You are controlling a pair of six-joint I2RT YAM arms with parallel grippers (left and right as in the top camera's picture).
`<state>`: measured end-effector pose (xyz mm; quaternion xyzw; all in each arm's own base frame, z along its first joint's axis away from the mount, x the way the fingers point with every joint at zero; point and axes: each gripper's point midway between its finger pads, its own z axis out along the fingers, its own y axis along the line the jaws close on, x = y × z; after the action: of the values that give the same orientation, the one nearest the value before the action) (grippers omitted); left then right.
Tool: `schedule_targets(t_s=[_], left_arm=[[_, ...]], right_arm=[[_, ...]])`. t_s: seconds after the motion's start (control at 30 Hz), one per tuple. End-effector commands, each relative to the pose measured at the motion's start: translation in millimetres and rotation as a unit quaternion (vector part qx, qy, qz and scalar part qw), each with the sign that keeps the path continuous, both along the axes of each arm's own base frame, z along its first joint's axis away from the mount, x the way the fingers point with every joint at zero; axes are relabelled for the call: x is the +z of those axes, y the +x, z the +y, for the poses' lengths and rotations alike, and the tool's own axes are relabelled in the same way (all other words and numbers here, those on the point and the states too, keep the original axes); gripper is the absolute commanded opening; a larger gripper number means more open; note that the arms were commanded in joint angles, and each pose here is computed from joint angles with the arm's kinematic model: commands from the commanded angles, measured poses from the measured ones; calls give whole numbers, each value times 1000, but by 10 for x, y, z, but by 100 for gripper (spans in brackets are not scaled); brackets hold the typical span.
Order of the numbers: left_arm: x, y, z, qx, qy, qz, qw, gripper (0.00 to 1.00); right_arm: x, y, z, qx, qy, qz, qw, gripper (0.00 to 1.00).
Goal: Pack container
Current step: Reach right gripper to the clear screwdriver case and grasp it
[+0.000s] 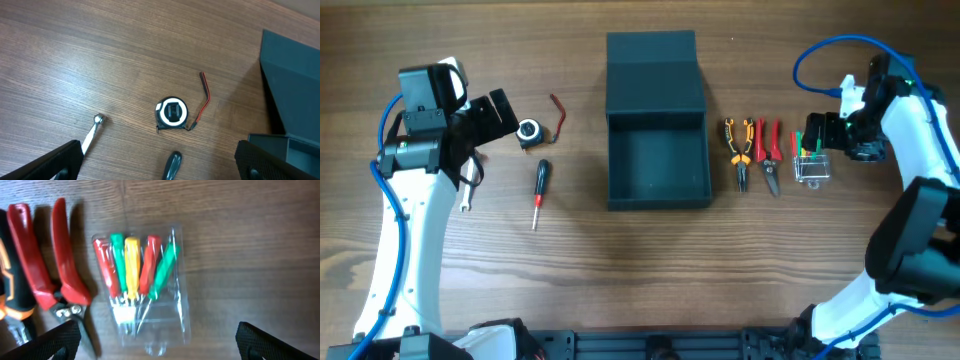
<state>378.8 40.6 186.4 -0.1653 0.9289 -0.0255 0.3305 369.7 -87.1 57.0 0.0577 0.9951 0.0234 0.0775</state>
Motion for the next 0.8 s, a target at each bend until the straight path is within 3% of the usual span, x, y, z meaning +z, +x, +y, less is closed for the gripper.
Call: schedule_targets(t_s=[0.0, 0.3, 0.5, 0.77], left_arm=[[75, 41, 2, -8, 1, -10, 1000, 100], [75, 41, 2, -8, 1, -10, 1000, 100], [75, 41, 2, -8, 1, -10, 1000, 100], [75, 41, 2, -8, 1, -10, 1000, 100]], right_arm=[[-49, 92, -32, 23, -9, -6, 1000, 100], [-167, 141, 99, 121, -46, 7, 992, 100], [-372, 142, -45, 60, -81, 34, 994, 100], [-636, 87, 50, 47, -49, 61, 996, 100]])
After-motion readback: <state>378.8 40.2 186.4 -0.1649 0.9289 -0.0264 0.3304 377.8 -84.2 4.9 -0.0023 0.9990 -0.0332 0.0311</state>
